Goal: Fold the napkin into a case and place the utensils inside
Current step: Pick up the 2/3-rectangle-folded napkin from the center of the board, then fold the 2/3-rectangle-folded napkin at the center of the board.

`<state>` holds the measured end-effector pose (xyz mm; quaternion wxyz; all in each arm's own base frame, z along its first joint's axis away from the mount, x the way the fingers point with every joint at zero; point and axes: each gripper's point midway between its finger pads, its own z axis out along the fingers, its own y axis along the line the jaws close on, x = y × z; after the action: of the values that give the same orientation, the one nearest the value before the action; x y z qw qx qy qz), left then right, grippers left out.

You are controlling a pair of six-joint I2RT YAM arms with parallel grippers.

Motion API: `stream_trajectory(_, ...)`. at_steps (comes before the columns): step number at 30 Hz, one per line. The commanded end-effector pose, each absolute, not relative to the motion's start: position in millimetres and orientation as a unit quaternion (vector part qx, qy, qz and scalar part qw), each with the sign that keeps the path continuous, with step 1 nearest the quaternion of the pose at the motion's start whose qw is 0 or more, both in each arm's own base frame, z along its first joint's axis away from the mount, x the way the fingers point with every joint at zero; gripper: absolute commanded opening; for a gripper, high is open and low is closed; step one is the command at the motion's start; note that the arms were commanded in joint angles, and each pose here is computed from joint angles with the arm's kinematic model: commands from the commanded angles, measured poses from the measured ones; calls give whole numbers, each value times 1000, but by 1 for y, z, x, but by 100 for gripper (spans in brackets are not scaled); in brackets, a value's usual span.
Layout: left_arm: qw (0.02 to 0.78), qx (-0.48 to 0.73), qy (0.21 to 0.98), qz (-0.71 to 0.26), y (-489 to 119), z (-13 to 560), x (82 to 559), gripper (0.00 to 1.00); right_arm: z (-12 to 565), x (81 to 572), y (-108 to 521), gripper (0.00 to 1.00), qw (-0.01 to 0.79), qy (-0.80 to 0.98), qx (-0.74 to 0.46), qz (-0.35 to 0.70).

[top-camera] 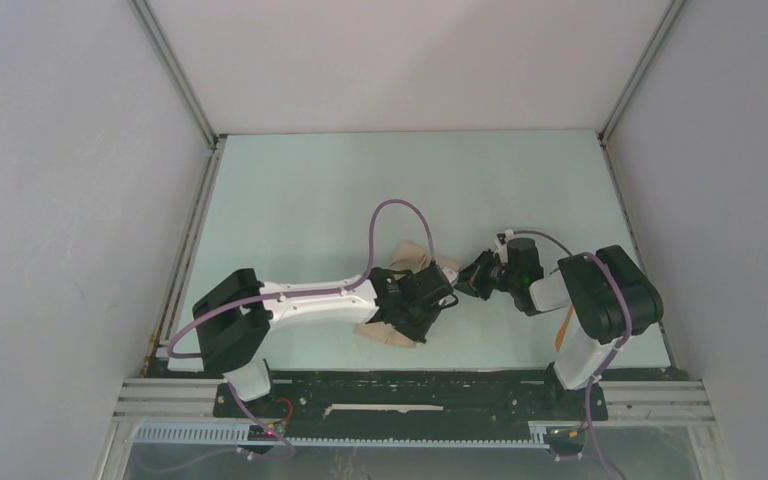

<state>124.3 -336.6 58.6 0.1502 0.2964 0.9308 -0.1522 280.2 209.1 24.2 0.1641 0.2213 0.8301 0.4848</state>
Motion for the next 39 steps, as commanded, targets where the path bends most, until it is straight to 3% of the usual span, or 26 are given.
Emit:
stream_trajectory(1,153,306,915,-212,-365,77,123,0,34,291,197,0,194,832,197,482)
stream_trajectory(16,149,317,878,-325,-444,89,126,0,61,284,140,0,190,929,136,286)
stream_trajectory(21,159,301,865,-369,-434,89,127,0,68,290,155,0,190,947,103,239)
stream_trajectory(39,176,256,848,-429,-362,71,134,0,73,314,241,0,149,959,66,233)
